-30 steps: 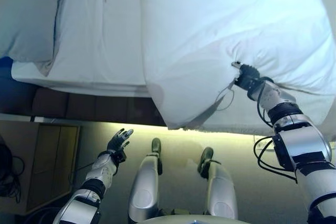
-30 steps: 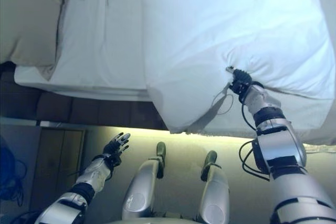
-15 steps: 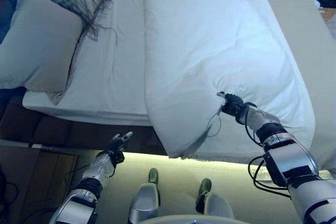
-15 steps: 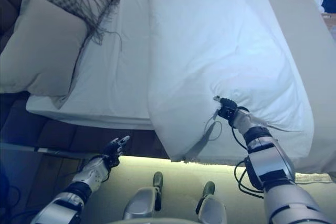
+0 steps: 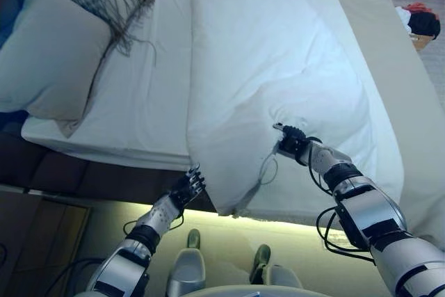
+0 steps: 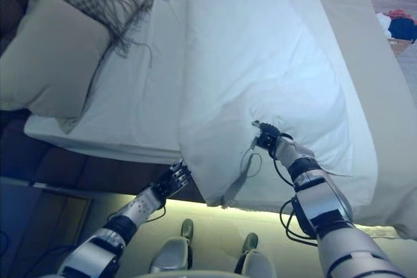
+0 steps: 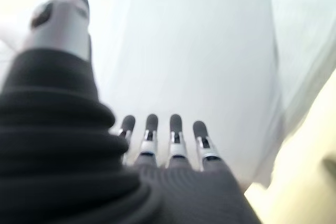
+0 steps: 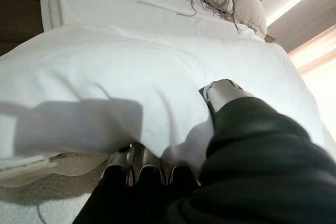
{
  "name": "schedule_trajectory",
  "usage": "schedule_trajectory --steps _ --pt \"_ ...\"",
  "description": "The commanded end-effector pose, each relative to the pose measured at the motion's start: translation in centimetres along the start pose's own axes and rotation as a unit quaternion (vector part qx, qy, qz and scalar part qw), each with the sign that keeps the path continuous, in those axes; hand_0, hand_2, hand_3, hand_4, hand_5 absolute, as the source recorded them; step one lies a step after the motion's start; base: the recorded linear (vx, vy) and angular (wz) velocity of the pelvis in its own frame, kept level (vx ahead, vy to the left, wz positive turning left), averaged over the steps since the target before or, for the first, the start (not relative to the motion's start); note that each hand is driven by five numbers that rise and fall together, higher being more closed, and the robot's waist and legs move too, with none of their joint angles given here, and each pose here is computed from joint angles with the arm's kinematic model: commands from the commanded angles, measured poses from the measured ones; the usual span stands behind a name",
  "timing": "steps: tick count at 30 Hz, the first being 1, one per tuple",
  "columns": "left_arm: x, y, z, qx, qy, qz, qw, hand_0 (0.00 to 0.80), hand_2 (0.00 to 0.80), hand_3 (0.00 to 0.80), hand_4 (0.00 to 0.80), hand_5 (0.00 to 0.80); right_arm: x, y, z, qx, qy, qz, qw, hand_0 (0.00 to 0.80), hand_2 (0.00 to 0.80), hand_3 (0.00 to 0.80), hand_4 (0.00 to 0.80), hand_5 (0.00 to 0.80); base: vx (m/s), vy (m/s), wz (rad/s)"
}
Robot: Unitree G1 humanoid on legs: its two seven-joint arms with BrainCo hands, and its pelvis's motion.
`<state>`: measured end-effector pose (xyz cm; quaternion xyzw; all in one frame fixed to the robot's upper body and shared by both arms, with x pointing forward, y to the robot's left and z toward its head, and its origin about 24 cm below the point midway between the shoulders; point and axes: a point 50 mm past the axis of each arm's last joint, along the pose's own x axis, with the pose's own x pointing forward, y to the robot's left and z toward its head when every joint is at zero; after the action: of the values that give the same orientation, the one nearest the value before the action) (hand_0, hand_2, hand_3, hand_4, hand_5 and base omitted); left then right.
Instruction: Make the bed neatly
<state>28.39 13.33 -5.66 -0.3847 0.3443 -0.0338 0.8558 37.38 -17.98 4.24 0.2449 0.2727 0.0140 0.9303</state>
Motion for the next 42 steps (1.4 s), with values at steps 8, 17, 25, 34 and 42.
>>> schedule_trajectory --steps 8,17,25,34,42 --pt "2.1 -4.6 -1.7 -0.199 0.093 -0.005 0.975 0.000 0.000 0.000 0.000 0.000 -1.0 11.7 7.4 -0.019 -0.135 0.177 0.975 0.800 0.800 0.800 0.800 0.800 -0.060 -0.026 -0.03" --pt "2.4 -6.6 -4.0 -0.299 0.143 0.017 0.943 0.000 0.000 0.000 0.000 0.000 -1.6 13.8 8.4 -0.023 -0.161 0.211 0.964 0.800 0.800 0.800 0.800 0.800 -0.053 -0.051 -0.01" --pt "2.4 -8.4 -5.2 -0.342 0.166 -0.005 0.925 0.000 0.000 0.000 0.000 0.000 -2.4 16.4 8.3 0.024 -0.167 0.283 0.944 0.800 0.800 0.800 0.800 0.800 -0.045 -0.057 0.00" --pt "2.6 -14.0 -4.0 -0.333 0.133 -0.136 0.924 0.000 0.000 0.000 0.000 0.000 -3.8 20.9 6.1 0.085 -0.129 0.361 0.920 0.800 0.800 0.800 0.800 0.800 -0.029 -0.042 -0.03" --pt "2.1 -18.8 -1.6 -0.354 0.055 -0.264 0.895 0.000 0.000 0.000 0.000 0.000 -5.2 23.5 3.6 0.084 -0.108 0.397 0.907 0.800 0.800 0.800 0.800 0.800 -0.007 0.024 -0.10"
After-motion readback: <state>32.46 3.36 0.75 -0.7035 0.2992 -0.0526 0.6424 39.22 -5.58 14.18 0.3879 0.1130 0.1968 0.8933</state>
